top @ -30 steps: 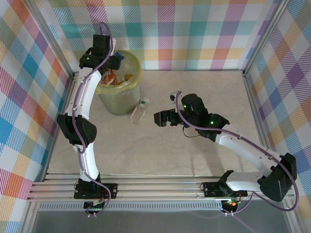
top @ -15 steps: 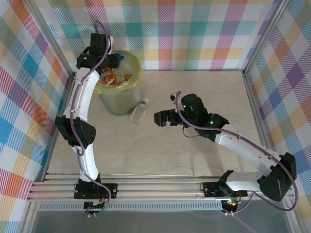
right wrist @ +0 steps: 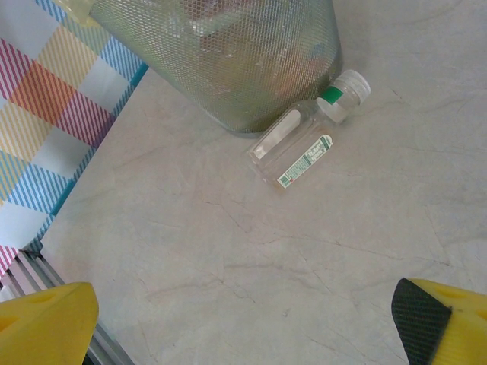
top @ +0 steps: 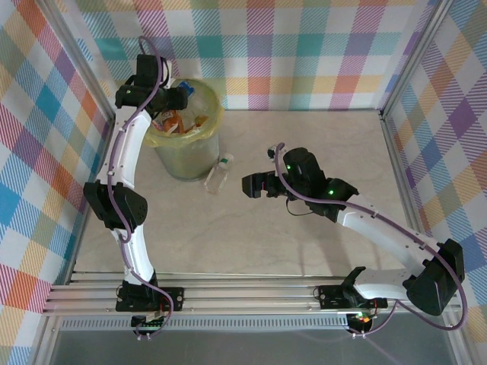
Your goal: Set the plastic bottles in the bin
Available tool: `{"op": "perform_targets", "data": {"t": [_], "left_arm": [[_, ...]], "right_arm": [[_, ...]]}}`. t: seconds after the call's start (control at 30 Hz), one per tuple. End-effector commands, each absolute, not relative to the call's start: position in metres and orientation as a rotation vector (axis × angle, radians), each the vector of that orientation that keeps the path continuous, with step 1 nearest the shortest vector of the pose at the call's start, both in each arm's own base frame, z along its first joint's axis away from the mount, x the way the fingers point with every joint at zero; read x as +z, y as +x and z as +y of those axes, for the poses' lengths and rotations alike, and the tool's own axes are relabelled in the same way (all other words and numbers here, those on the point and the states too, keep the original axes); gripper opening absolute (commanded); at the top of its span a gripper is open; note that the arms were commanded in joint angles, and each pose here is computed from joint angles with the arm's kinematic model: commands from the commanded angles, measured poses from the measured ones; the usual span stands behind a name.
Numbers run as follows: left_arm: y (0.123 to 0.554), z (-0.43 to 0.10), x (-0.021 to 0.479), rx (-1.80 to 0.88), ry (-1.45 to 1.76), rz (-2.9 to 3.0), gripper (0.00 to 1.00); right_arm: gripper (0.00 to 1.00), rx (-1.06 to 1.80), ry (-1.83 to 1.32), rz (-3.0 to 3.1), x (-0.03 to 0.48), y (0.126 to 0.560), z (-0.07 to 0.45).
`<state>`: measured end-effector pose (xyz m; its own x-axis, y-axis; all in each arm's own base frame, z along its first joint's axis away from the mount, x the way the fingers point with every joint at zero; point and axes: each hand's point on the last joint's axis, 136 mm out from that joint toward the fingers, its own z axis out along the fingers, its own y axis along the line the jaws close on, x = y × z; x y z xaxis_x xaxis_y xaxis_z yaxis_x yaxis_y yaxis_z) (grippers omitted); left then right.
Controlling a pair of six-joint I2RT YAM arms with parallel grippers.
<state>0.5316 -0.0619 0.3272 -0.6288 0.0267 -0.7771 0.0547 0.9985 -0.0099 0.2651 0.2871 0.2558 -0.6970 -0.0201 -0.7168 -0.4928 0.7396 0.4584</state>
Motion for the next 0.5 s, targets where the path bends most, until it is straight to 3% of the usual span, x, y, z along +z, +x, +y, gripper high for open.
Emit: {"op": "perform_targets", "data": {"t": [0.0, 0.23, 0.47], "left_arm": [[0.535, -0.077, 0.335, -0.173, 0.084, 2.216, 0.69], [0.538, -0.088, 0.334, -0.236, 0.133, 2.207, 0.69], [0.548, -0.06, 0.334, -0.03, 0.077, 2.193, 0.77]], "right_arm": [[1.0, 0.851, -0.367, 2.218, 0.258, 0.262, 0.285], [1.0, 0.853, -0.367, 2.223, 0.257, 0.263, 0.286], [1.0, 0.85, -0.366, 2.227, 0.257, 0.262, 0.285]]}}
